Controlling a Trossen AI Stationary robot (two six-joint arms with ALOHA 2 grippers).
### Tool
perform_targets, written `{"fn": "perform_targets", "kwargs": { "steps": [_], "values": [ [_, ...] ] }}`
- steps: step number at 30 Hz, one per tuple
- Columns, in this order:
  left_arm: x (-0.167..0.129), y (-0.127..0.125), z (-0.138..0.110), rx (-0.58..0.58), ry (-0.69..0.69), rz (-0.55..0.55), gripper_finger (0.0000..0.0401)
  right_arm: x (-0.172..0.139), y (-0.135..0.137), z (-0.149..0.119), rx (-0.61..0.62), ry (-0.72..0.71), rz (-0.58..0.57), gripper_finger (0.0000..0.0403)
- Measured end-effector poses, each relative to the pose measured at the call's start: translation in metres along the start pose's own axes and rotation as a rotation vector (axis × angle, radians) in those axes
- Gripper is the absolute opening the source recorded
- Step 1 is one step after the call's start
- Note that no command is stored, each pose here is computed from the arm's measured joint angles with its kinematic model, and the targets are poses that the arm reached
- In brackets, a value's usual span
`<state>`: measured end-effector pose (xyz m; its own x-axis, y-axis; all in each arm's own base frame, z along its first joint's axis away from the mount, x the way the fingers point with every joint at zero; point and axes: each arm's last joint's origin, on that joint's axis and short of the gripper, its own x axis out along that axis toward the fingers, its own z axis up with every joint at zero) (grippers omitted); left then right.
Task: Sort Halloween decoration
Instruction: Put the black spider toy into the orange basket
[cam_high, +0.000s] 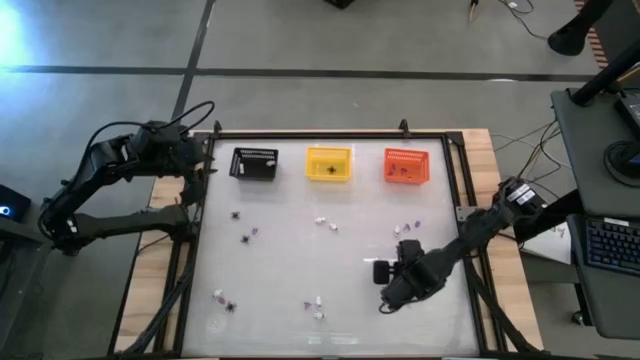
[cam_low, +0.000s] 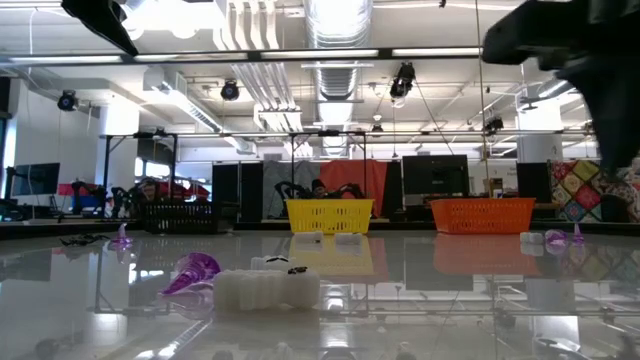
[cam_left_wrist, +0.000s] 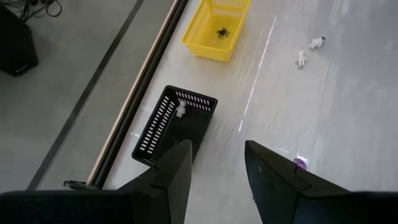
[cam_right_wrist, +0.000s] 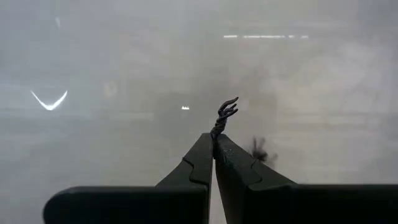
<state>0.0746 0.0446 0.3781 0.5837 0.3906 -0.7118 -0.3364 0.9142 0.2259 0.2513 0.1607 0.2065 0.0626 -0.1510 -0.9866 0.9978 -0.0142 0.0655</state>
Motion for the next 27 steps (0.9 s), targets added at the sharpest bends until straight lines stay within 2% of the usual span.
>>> {"fn": "perform_targets", "kwargs": {
  "steps": [6,8,24,27],
  "values": [
    [0.000,0.005,0.000,0.000,0.040,0.170,0.0132,-0.001,0.019,0.027,-0.060,-0.023,0.023,0.0008],
    [0.000,0.006,0.000,0.000,0.047,0.197,0.0132,-0.004,0.026,0.038,-0.082,-0.038,0.035,0.0008],
    [0.002,0.006,-0.001,-0.049,0.070,0.194,0.0132,-0.017,0.054,0.137,-0.248,-0.106,0.086,0.0008],
    [0.002,0.006,-0.001,-0.081,0.076,0.193,0.0132,-0.015,0.061,0.157,-0.286,-0.115,0.127,0.0008]
  ]
}}
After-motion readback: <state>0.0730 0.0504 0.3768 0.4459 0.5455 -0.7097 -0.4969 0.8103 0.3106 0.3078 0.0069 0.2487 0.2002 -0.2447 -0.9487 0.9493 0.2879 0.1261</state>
